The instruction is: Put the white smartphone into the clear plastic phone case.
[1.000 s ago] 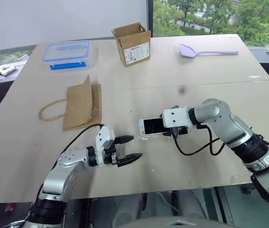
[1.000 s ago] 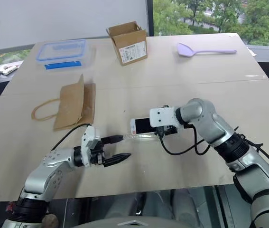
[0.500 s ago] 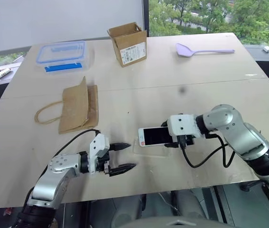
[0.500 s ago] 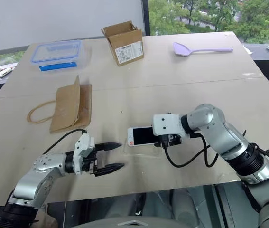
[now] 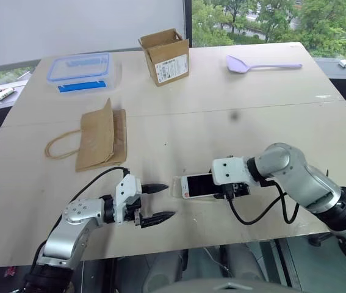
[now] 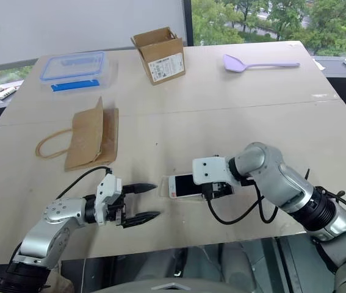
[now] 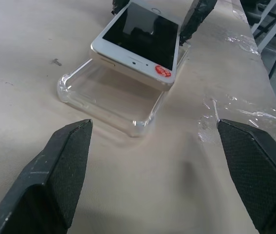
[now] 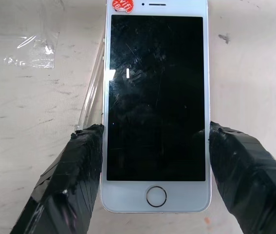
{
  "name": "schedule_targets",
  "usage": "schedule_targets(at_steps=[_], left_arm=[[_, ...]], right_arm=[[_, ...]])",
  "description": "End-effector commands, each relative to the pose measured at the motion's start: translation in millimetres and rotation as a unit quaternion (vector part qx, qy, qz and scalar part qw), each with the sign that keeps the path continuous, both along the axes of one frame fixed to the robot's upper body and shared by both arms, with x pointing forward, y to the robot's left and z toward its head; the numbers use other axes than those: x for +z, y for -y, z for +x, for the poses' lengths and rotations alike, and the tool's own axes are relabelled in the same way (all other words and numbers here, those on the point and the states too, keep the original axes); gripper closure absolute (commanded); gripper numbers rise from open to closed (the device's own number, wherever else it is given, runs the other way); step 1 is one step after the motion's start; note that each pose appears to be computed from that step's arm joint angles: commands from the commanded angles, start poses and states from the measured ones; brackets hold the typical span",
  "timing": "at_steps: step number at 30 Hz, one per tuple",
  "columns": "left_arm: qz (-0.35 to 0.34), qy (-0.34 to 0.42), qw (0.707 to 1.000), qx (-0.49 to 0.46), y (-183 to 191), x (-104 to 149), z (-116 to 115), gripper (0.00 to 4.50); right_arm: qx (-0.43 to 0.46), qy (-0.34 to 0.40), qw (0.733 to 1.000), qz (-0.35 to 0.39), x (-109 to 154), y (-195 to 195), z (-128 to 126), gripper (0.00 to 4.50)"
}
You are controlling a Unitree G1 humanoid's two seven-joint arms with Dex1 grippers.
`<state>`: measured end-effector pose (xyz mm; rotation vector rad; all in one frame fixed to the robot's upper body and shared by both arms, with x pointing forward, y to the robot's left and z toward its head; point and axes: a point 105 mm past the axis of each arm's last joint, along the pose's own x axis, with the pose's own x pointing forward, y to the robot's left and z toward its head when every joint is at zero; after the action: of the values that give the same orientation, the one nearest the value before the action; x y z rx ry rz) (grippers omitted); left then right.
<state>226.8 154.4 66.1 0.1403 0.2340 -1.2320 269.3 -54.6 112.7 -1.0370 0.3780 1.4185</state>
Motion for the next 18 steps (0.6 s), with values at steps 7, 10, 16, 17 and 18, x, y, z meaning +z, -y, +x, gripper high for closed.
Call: schedule_targets(at_steps=[7,10,16,17,18], left_arm=[[-0.023,0.037,0.999,0.009,1,-1,3,0.30],[-0.015,0.092,0.996,0.000,1,2,8,0.30],[0.012,0.162,0.987,-0.022,10,11,28,0.30],[0.006,0.161,0.986,-0.033,12,15,29,0.30],[-0.003,0.160,0.986,-0.040,14,20,29,0.30]], right_arm=[[-0.070,0.007,0.994,0.088,18,6,4,1.60],[-0.105,0.016,0.987,0.118,30,13,7,1.60],[-0.139,0.010,0.980,0.142,39,21,5,1.60],[-0.143,0.012,0.979,0.143,41,22,5,1.60],[-0.148,0.013,0.978,0.144,41,23,6,1.60]])
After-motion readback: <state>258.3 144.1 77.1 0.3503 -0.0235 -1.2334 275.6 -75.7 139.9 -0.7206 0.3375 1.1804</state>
